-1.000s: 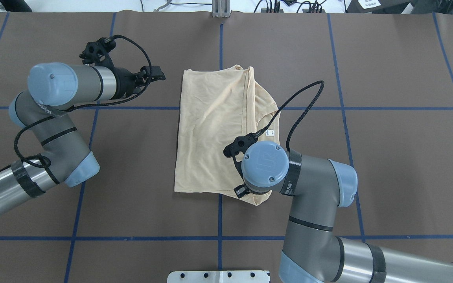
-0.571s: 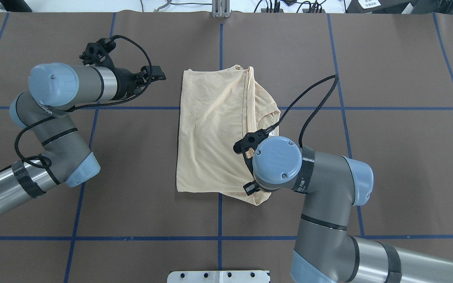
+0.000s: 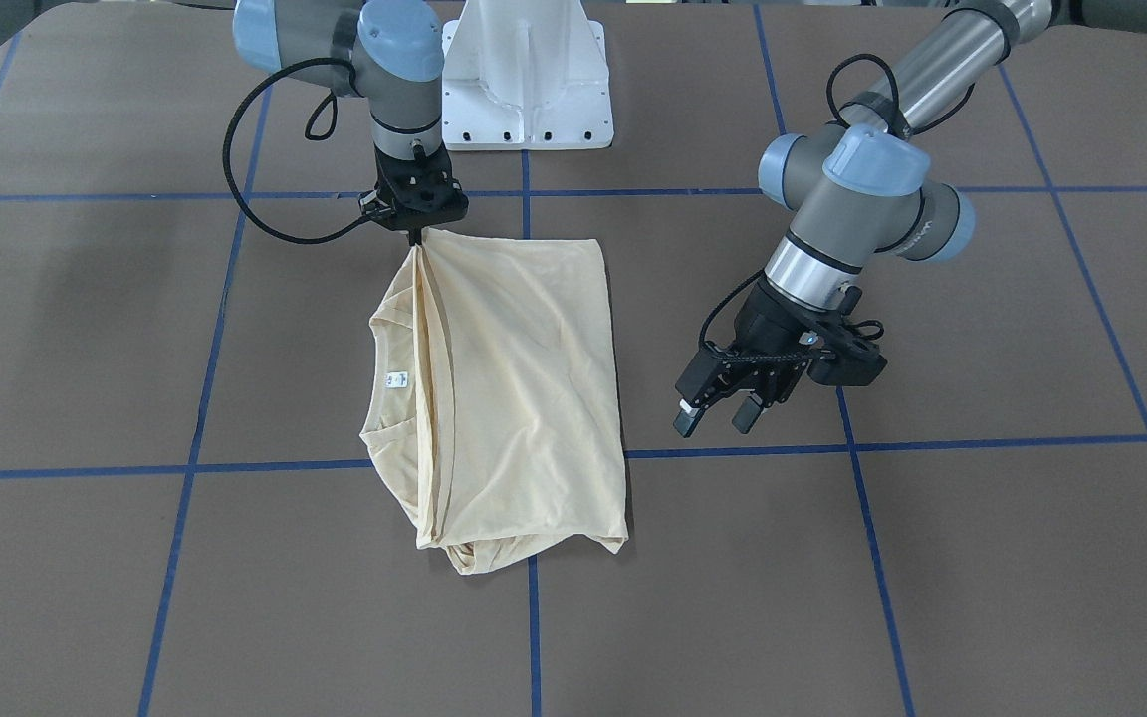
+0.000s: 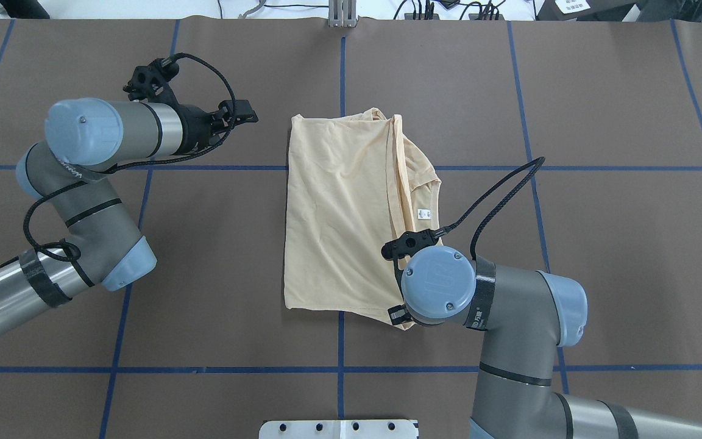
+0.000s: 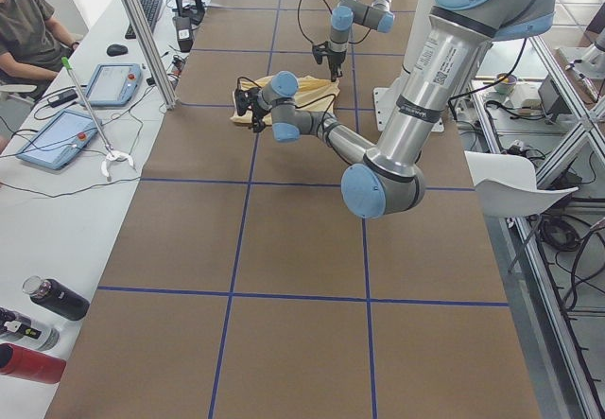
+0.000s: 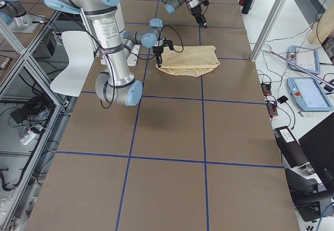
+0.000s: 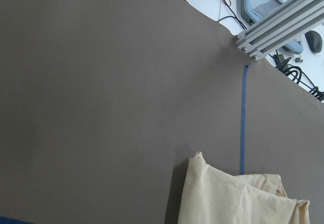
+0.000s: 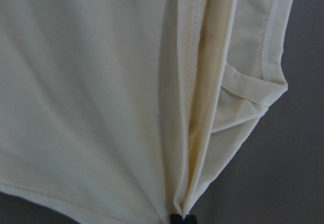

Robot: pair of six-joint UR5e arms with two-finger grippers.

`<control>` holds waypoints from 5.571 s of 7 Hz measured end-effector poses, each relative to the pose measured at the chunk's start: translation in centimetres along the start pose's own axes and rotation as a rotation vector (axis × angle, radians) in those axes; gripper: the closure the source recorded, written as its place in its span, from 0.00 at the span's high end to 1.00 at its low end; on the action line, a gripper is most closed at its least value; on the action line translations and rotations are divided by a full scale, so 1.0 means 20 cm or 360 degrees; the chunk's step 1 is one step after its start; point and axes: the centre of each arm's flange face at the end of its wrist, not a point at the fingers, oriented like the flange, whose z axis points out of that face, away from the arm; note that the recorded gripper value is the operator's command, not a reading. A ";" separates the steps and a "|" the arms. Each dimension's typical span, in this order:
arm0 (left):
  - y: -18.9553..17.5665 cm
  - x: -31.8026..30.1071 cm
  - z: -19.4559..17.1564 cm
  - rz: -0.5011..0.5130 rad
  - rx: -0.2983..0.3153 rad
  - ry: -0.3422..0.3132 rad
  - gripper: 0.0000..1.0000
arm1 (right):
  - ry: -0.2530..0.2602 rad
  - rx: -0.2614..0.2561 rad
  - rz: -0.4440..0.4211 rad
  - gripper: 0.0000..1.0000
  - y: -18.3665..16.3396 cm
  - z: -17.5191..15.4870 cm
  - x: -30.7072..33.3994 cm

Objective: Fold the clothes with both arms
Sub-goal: 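Pull the folded edge toward the robot with the right gripper, then move the left gripper to the shirt's other near corner and grasp it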

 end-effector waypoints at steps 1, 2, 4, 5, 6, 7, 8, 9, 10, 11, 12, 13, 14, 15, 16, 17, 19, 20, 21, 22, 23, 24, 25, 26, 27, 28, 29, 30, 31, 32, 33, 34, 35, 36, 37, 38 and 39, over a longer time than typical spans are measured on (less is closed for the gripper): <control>0.00 0.00 0.00 -0.0002 0.0003 -0.0002 0.99 | 0.0005 0.0006 0.0043 0.70 -0.02 0.00 0.02; 0.00 -0.01 0.00 -0.0003 0.0004 -0.0004 0.99 | 0.0003 0.0014 0.0124 0.70 -0.03 -0.01 0.03; 0.00 -0.01 0.01 -0.0002 0.0005 -0.0006 0.99 | -0.0090 0.0058 0.0398 0.66 -0.06 -0.04 0.02; 0.00 -0.01 0.01 -0.0001 0.0005 -0.0006 0.99 | -0.0166 0.0082 0.0587 0.64 -0.07 -0.06 0.02; 0.00 -0.01 0.01 -0.0001 0.0005 -0.0007 0.99 | -0.0227 0.0087 0.0803 0.64 -0.06 -0.05 0.03; 0.00 -0.01 0.01 -0.0001 0.0004 -0.0009 0.99 | -0.0286 0.0084 0.1020 0.65 -0.05 -0.03 0.06; 0.00 -0.01 0.01 -0.0001 0.0004 -0.0010 0.99 | -0.0326 0.0076 0.1193 0.65 -0.03 0.00 0.10; 0.00 -0.01 0.01 -0.0001 0.0003 -0.0009 0.99 | -0.0333 0.0070 0.1300 0.65 0.00 0.04 0.13; 0.00 -0.01 0.01 -0.0001 0.0003 -0.0009 0.99 | -0.0333 0.0069 0.1351 0.66 0.01 0.05 0.14; 0.00 -0.01 0.01 -0.0001 0.0003 -0.0009 1.00 | -0.0332 0.0065 0.1379 0.66 0.02 0.06 0.14; 0.00 -0.01 0.01 -0.0001 0.0003 -0.0009 0.99 | -0.0329 0.0059 0.1403 0.66 0.02 0.07 0.13; 0.00 0.00 0.01 0.0000 0.0003 -0.0008 0.99 | -0.0327 0.0055 0.1423 0.65 0.03 0.08 0.13; 0.00 0.00 0.01 0.0000 0.0003 -0.0007 0.99 | -0.0327 0.0054 0.1435 0.54 0.03 0.08 0.12; 0.00 0.00 0.01 0.0000 0.0003 -0.0007 0.99 | -0.0325 0.0053 0.1442 0.41 0.03 0.09 0.12; 0.00 0.00 0.01 -0.0001 0.0003 -0.0007 0.99 | -0.0319 0.0051 0.1452 0.25 0.03 0.10 0.12; 0.00 -0.01 0.01 -0.0002 0.0003 -0.0007 0.99 | -0.0315 0.0050 0.1468 0.04 0.03 0.10 0.13; 0.00 0.00 0.01 -0.0002 0.0003 -0.0005 0.99 | -0.0315 0.0045 0.1509 0.00 0.03 0.11 0.12; 0.00 0.00 0.01 -0.0004 0.0003 -0.0005 0.99 | -0.0317 0.0044 0.1518 0.00 0.03 0.11 0.12; 0.00 0.00 0.01 -0.0014 0.0004 -0.0005 0.99 | -0.0329 0.0048 0.1527 0.00 0.02 0.09 0.12; 0.00 0.00 0.00 -0.0067 0.0005 -0.0001 0.99 | -0.0356 0.0053 0.1560 0.00 0.01 0.06 0.11; 0.00 0.01 0.00 -0.0188 0.0018 0.0012 0.99 | -0.0384 0.0054 0.1619 0.00 0.00 0.01 0.12; 0.04 0.03 -0.02 -0.0327 0.0036 0.0034 0.99 | -0.0406 0.0046 0.1686 0.00 -0.01 -0.02 0.12; 0.15 0.04 -0.04 -0.0450 0.0040 0.0057 0.99 | -0.0420 0.0036 0.1745 0.00 -0.01 -0.04 0.12; 0.30 0.03 -0.06 -0.0581 0.0038 0.0076 0.99 | -0.0423 0.0030 0.1781 0.00 -0.01 -0.04 0.13; 0.47 0.01 -0.09 -0.0705 0.0029 0.0086 0.99 | -0.0419 0.0027 0.1799 0.00 0.00 -0.04 0.13; 0.65 0.01 -0.16 -0.0824 0.0003 0.0081 0.98 | -0.0413 0.0023 0.1824 0.00 0.00 -0.03 0.14; 0.82 0.03 -0.21 -0.0911 -0.0018 0.0050 0.98 | -0.0412 0.0017 0.1866 0.00 0.00 -0.03 0.14; 0.98 0.04 -0.24 -0.0963 -0.0023 0.0008 0.96 | -0.0421 0.0009 0.1917 0.00 0.00 -0.02 0.15; 1.13 0.03 -0.24 -0.0984 -0.0016 -0.0043 0.94 | -0.0438 -0.0001 0.1975 0.00 0.00 -0.03 0.15; 1.25 0.00 -0.23 -0.0986 -0.0003 -0.0109 0.92 | -0.0451 -0.0010 0.2024 0.00 0.00 -0.02 0.15; 1.36 -0.02 -0.21 -0.0978 0.0001 -0.0165 0.89 | -0.0452 -0.0017 0.2070 0.00 0.00 -0.02 0.15; 1.42 -0.04 -0.20 -0.0969 -0.0001 -0.0193 0.87 | -0.0451 -0.0021 0.2095 0.00 0.00 -0.01 0.15; 1.46 -0.05 -0.20 -0.0962 -0.0003 -0.0208 0.79 | -0.0450 -0.0023 0.2108 0.00 0.01 -0.01 0.15; 1.49 -0.05 -0.20 -0.0957 -0.0006 -0.0214 0.62 | -0.0450 -0.0025 0.2120 0.00 0.01 -0.01 0.15; 1.51 -0.05 -0.20 -0.0955 -0.0012 -0.0216 0.48 | -0.0450 -0.0027 0.2129 0.00 0.01 -0.01 0.15; 1.52 -0.05 -0.20 -0.0958 -0.0018 -0.0218 0.40 | -0.0453 -0.0028 0.2134 0.00 0.01 -0.01 0.15; 1.53 -0.04 -0.20 -0.0967 -0.0021 -0.0217 0.00 | -0.0456 -0.0028 0.2136 0.00 0.01 -0.02 0.15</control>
